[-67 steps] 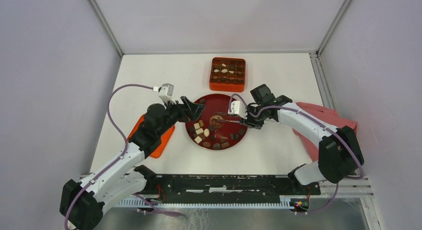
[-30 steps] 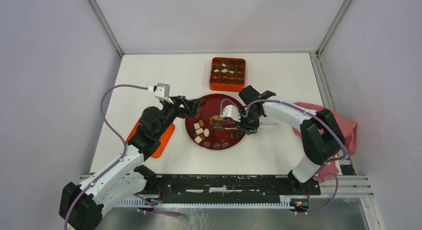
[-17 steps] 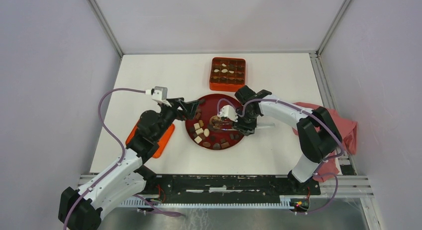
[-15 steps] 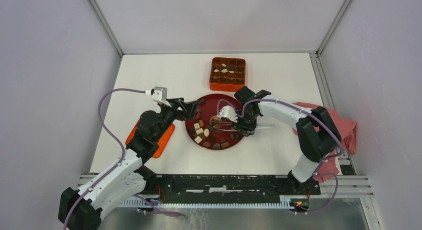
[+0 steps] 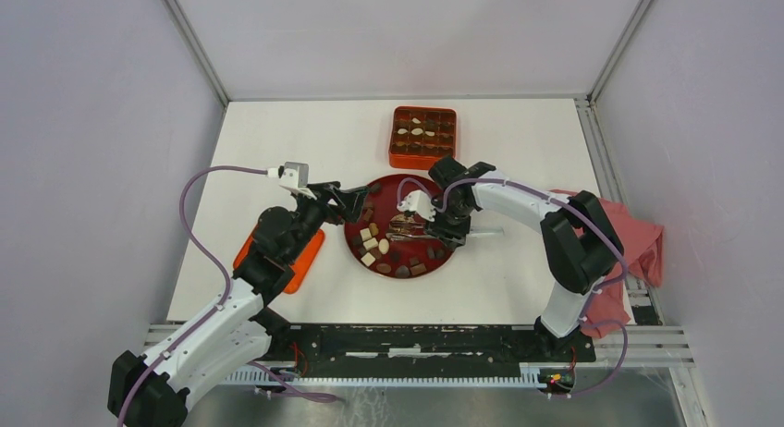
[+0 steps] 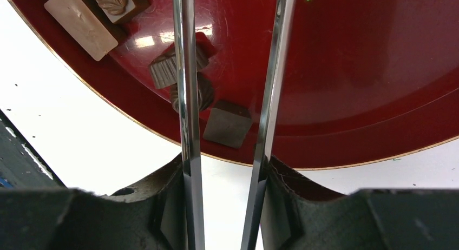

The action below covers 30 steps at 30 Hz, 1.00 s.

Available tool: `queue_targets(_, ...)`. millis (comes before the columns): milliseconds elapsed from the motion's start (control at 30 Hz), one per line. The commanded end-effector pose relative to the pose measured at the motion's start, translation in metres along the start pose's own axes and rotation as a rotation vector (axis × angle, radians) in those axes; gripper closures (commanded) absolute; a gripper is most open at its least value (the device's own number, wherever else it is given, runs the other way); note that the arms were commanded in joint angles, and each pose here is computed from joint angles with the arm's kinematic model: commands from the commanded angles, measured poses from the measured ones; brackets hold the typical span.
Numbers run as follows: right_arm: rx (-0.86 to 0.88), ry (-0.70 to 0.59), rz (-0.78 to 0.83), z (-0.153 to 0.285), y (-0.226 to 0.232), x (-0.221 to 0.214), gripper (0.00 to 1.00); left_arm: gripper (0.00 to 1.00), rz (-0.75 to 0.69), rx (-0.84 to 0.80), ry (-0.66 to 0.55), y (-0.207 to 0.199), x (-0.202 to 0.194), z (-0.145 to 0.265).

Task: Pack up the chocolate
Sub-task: Pick up the fake chocolate from the plate.

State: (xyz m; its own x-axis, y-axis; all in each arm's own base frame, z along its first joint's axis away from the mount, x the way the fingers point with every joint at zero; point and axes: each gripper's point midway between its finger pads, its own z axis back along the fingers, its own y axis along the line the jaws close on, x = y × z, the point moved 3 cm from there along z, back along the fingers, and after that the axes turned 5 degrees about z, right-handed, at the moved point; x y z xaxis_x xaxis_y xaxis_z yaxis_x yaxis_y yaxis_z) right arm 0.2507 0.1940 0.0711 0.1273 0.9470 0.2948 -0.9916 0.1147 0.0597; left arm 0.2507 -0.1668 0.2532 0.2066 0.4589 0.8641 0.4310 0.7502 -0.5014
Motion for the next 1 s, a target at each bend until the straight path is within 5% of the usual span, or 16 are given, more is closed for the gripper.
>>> queue_targets(0,-0.039,-0.022,-0.021,0.008,-0.01,0.014,0.55,0.07,-0.01,-0.008,-0.053,-0.003,0.011,0.0)
queue_targets(433,-0.037,-0.009,-0.016,0.003,-0.01,0.018,0.56,0.07,-0.009,-0.005,-0.043,-0.003,0.011,-0.001)
queue_targets(767,-0.07,-0.049,-0.004,0.014,-0.012,0.023,0.95,0.07,0.005,-0.001,-0.014,-0.004,0.007,-0.002)
queue_targets(967,-0.062,-0.122,-0.027,0.025,-0.012,0.018,1.0,0.07,0.03,0.015,0.036,-0.004,0.0,-0.008)
